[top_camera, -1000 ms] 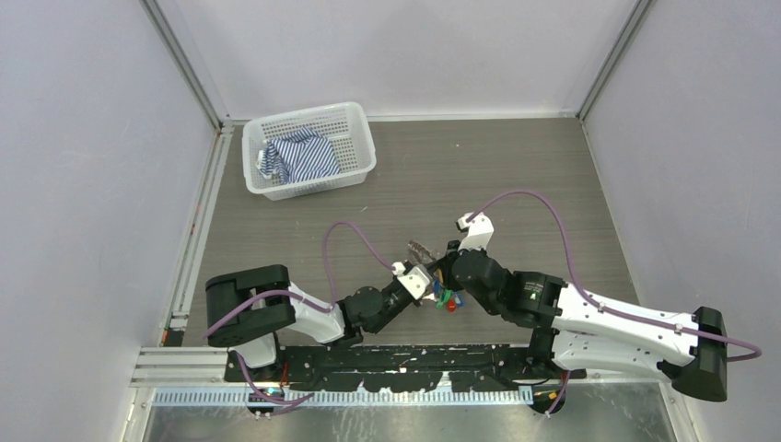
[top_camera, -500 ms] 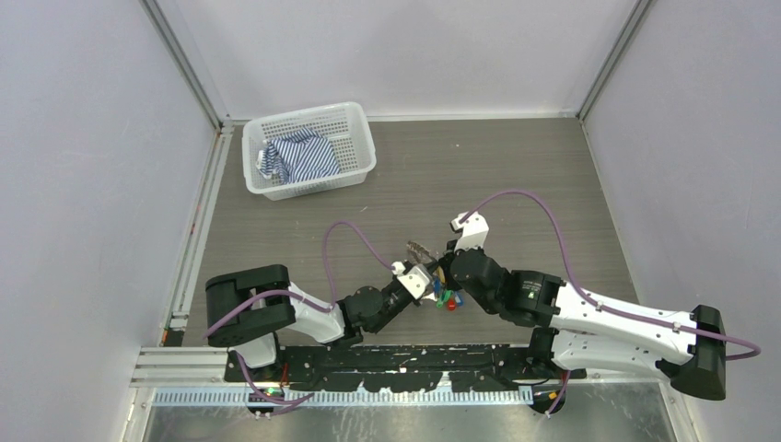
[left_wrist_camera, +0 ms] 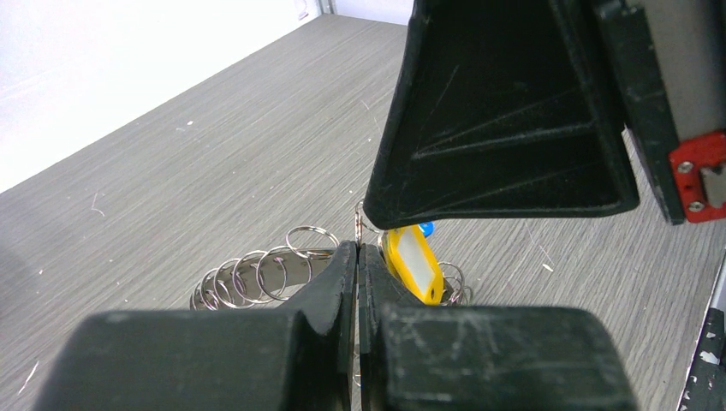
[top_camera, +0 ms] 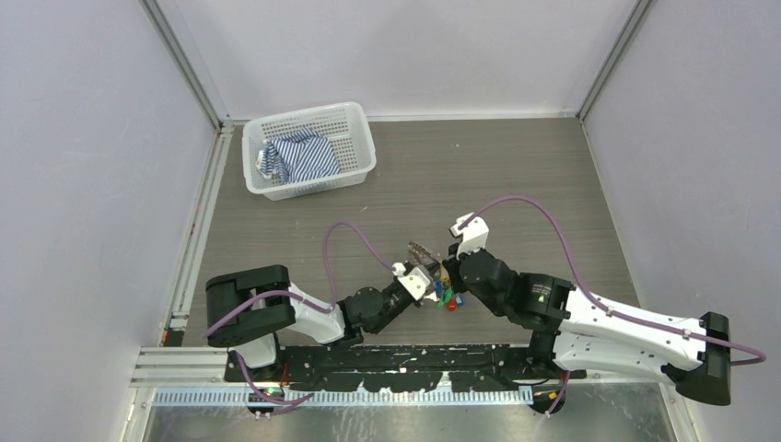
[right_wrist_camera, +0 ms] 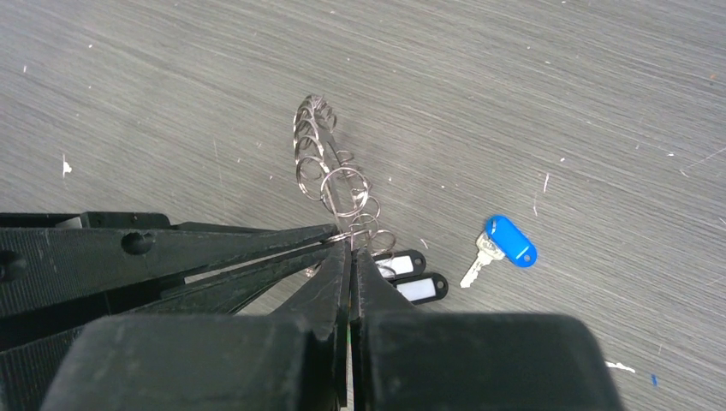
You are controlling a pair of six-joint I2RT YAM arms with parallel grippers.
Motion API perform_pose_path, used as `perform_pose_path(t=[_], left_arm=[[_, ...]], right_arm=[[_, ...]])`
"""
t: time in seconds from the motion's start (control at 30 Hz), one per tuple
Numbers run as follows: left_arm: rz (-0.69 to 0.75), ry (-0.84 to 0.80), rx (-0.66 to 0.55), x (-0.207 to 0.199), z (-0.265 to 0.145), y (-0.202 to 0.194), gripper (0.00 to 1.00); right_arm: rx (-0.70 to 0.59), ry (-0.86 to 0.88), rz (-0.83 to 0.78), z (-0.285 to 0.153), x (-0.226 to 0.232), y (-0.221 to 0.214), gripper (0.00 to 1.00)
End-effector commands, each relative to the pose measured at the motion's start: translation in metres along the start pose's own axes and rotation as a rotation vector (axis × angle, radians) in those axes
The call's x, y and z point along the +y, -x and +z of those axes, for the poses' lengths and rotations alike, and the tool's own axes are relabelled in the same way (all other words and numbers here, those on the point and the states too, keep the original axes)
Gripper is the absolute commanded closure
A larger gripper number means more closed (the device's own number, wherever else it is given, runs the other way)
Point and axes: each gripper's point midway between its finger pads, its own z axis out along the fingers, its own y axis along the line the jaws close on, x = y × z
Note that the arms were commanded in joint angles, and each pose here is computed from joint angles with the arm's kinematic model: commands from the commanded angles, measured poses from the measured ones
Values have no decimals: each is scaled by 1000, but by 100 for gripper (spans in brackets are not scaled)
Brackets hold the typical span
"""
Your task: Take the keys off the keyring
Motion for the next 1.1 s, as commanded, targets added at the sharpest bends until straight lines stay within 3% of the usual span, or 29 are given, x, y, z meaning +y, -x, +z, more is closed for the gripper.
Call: perform_pose_path(t=[0.0,0.7,1.07], left_arm=[[-72,57,-142,10,8,47,100],[-72,49,-158,10,7,54,100],[-93,-81,-243,0,-14,82,100]], right_arm=[[0,49,-30,-1,7,0,99],[0,272,-122,-5,47,-5,99],[-35,278,-203,-11,44,-4,99]])
